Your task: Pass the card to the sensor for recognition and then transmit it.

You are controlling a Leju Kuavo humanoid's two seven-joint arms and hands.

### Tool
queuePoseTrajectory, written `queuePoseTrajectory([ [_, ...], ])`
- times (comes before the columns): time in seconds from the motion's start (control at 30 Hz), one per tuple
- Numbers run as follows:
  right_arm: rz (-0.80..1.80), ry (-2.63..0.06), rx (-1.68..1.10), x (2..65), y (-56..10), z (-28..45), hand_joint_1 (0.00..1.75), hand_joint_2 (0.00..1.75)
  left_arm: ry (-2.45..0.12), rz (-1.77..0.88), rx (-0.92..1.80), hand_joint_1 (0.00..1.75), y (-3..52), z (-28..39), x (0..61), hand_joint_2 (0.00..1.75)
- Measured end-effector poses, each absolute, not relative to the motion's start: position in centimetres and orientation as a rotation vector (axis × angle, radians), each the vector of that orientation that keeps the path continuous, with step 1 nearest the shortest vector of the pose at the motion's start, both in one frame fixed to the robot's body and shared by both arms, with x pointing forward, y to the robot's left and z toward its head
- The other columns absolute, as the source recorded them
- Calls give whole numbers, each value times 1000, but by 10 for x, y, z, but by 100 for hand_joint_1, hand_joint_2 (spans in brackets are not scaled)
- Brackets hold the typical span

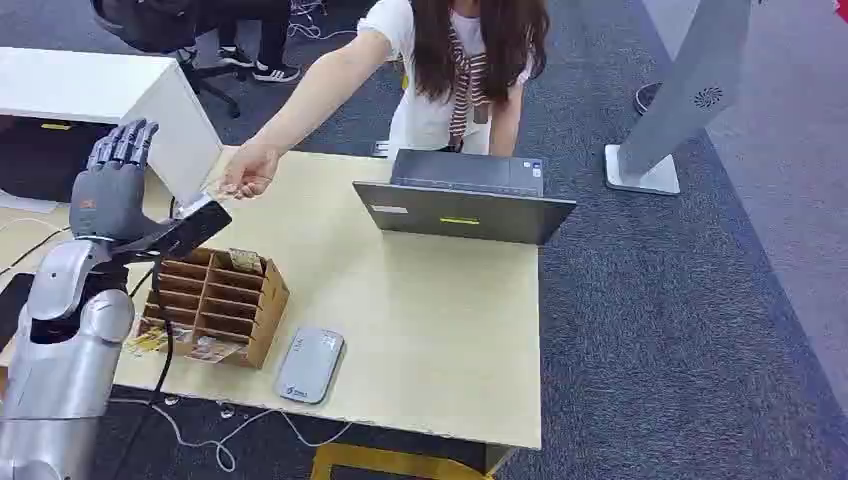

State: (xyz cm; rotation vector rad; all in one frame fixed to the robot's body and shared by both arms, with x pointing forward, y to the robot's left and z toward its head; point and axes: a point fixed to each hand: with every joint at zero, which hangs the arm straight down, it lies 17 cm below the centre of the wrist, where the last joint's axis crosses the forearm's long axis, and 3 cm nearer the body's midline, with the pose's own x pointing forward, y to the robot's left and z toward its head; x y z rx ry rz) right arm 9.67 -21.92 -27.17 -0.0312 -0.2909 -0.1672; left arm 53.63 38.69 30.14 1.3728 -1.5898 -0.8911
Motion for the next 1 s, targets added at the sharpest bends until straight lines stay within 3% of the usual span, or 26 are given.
queuePoseTrajectory([
  [0.37,-67,-288,1,95,-203,-271,0,175,-1349,-1071,1665,0,404,304,562,175],
  [0.67,-62,-285,5,95,-202,-270,0,175,-1296,-1120,1692,0,410,295,567,175],
  [0.73,-62,-284,5,94,-202,-270,0,175,-1293,-1127,1692,175,410,294,568,175],
  [1.0,-51,-289,4,95,-201,-270,0,175,-1291,-1138,1691,175,412,293,568,175],
])
